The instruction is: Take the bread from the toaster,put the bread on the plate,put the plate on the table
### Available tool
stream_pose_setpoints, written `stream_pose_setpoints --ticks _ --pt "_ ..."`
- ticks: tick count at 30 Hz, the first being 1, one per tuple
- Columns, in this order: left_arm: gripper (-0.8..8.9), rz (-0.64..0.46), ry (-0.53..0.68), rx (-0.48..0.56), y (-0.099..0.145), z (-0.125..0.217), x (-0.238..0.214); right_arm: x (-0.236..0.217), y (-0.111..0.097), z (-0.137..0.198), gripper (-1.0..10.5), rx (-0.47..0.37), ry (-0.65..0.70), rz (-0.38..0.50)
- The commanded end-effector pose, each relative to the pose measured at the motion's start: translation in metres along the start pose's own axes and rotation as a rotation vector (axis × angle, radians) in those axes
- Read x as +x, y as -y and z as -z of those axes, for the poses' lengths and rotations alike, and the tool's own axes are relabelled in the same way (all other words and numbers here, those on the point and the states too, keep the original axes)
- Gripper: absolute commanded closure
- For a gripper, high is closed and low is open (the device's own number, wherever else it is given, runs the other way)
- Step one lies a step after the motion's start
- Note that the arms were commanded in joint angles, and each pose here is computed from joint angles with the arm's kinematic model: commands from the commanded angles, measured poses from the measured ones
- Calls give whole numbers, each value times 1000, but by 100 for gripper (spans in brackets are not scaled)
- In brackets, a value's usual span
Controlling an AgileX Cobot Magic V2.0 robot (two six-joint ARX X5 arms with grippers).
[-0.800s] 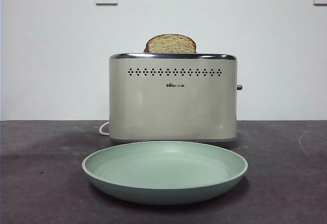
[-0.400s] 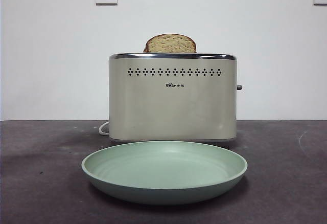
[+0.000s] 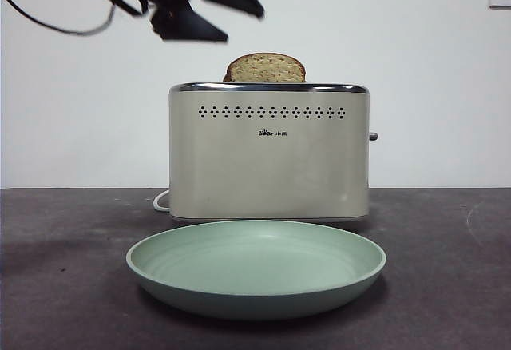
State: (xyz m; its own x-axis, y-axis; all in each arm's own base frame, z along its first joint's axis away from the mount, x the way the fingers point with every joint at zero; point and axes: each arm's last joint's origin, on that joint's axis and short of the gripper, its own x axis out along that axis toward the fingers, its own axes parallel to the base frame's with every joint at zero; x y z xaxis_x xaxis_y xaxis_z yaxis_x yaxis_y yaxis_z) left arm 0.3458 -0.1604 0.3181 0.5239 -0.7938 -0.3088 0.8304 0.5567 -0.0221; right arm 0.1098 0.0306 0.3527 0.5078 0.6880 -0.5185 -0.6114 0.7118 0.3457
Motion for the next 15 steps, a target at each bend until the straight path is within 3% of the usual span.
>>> stream_pose_setpoints --ticks 1,8,15 --pt "194 8 -22 42 2 8 13 1 0 -1 286 4 0 1" --pt "205 -9 -68 49 3 20 29 5 4 -3 286 17 -16 0" --pt "687 3 -71 48 6 21 31 8 7 -4 287 28 -30 -1"
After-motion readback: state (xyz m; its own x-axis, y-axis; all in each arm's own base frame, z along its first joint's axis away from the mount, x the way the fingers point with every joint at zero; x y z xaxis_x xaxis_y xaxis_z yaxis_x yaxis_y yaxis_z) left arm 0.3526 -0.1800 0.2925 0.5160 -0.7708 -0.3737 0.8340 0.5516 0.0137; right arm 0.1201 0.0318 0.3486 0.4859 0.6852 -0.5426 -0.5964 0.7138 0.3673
